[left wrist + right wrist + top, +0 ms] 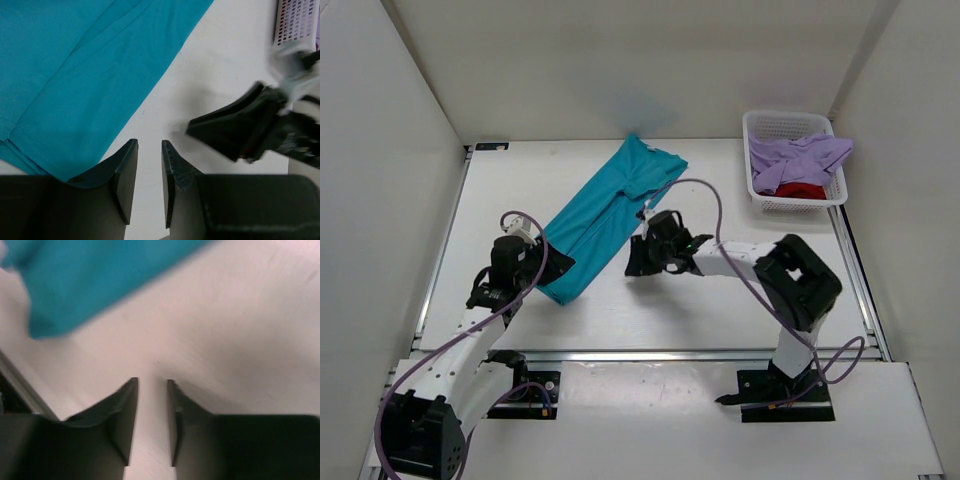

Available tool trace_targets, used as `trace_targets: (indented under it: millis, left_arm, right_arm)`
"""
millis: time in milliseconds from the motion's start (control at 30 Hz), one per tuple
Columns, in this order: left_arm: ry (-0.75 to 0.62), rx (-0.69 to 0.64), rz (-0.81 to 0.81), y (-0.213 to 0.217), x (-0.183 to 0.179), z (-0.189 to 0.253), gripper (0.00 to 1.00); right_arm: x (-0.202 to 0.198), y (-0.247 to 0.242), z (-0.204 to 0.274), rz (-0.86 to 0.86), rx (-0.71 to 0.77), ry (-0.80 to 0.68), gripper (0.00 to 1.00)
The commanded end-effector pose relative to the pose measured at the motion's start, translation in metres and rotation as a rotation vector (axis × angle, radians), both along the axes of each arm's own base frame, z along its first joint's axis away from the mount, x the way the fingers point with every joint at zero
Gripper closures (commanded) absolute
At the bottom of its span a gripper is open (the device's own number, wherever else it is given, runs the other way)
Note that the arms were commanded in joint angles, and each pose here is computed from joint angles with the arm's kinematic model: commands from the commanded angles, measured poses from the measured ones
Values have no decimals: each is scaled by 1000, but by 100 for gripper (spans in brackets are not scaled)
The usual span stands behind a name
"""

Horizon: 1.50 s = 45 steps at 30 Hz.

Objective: Fold and stack the t-shirts
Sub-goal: Rotate the tshirt 90 degrees

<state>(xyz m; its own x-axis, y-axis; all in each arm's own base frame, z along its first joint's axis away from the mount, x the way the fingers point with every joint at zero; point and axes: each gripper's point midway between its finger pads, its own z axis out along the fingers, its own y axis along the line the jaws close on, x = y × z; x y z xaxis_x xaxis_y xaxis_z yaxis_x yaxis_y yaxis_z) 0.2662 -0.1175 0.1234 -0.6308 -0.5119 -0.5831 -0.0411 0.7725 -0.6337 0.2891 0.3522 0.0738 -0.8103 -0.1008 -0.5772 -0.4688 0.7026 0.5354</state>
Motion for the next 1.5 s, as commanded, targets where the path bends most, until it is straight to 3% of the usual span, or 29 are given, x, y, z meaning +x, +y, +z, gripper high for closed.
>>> trace_targets:
  millis: [0, 133, 267, 400, 433, 467, 567, 633, 767, 833, 900, 1000, 1067, 1233, 1467]
  left_arm:
    - [-21, 7, -11, -1, -1, 11, 64]
    - [-21, -5, -22, -6, -2, 7, 63]
    - [-26, 17, -21, -5, -3, 7, 63]
    - [-19, 32, -11, 1, -3, 4, 63]
    - [-23, 35, -15, 1, -2, 4, 63]
    - [-21, 36, -6, 3, -1, 3, 63]
    - [-5, 53, -9, 5, -3, -1, 63]
    - [-21, 61, -17, 4, -1, 5, 63]
    - [1, 80, -66, -14, -5, -8, 63]
    - [20, 92, -108, -30, -10, -18, 61]
    - [66, 122, -179, -48, -23, -33, 58]
    - [120, 171, -196, -45, -36, -54, 54]
    - [160, 187, -211, -39, -50, -73, 52]
    - [217, 173, -286, -51, -77, -96, 40]
    - [211, 112, -350, -87, -73, -89, 35]
  right_arm:
    - [4, 30, 17, -13, 101, -43, 69]
    - [1, 49, -19, -46, 69, 26, 59]
    - [1, 76, -49, -49, 39, 90, 58]
    - [1, 96, -71, -30, 13, 148, 66]
    - [-3, 96, -81, -23, -7, 160, 70]
    - [1, 98, -77, -23, 5, 159, 80]
    - [6, 81, -84, -48, -12, 199, 100]
    - [11, 56, -65, -83, 7, 157, 100]
    - [8, -39, -57, -203, 18, 161, 100]
    - [5, -85, -49, -242, 20, 166, 92]
    - [-11, -105, -48, -217, 14, 214, 63]
    - [-30, -133, -46, -252, -42, 188, 55]
    - [-42, -146, -36, -289, -43, 137, 55]
    - [-90, -177, -62, -344, -103, 214, 55]
    - [-101, -157, -54, -296, -71, 213, 63]
